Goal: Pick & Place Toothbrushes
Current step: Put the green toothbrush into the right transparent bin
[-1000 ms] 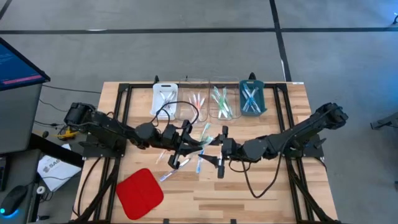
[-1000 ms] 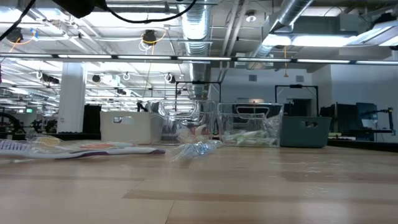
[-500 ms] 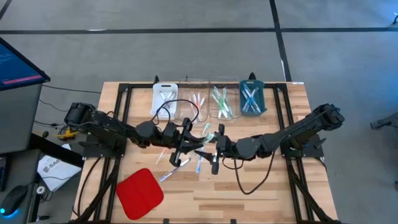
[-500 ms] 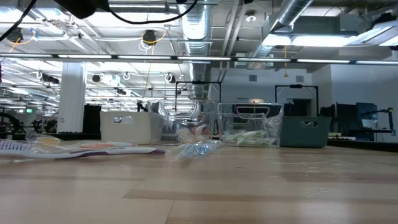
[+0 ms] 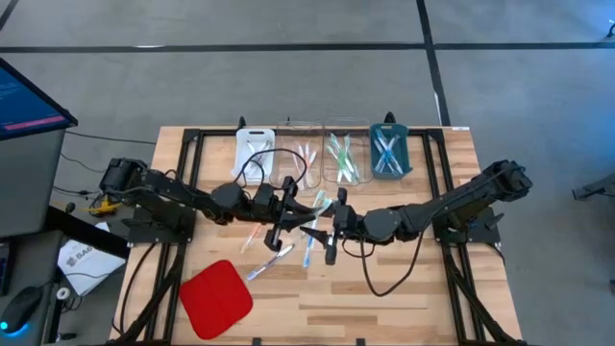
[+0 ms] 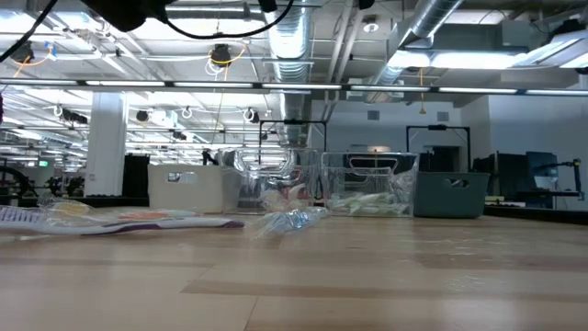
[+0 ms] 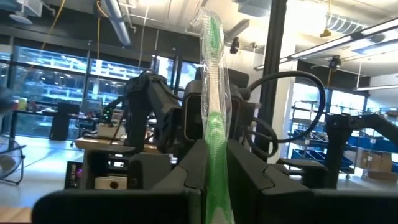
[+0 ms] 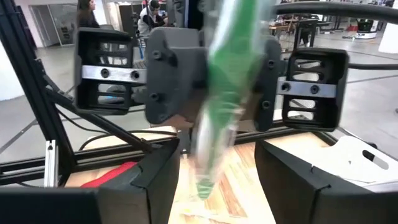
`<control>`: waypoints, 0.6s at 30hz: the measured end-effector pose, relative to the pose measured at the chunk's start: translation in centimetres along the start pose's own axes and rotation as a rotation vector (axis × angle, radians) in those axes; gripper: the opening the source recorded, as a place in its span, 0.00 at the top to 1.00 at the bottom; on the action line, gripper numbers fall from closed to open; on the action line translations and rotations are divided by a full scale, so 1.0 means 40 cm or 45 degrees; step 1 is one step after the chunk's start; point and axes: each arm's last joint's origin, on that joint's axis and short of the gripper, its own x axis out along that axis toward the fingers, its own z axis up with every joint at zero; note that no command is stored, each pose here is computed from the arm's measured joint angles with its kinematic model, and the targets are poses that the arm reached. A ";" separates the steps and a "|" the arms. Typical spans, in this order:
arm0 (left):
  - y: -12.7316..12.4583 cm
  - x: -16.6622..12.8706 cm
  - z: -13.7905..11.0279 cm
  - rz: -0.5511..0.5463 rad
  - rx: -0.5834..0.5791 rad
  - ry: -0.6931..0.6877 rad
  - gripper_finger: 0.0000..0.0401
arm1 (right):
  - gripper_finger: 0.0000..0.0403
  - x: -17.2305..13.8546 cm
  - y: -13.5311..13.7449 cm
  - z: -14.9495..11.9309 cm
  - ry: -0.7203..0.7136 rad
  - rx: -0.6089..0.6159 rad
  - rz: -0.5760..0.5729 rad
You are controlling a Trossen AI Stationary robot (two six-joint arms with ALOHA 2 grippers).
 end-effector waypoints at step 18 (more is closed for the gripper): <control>-0.002 0.000 -0.004 -0.022 -0.022 0.026 0.93 | 0.70 0.008 -0.015 -0.003 0.021 -0.011 -0.019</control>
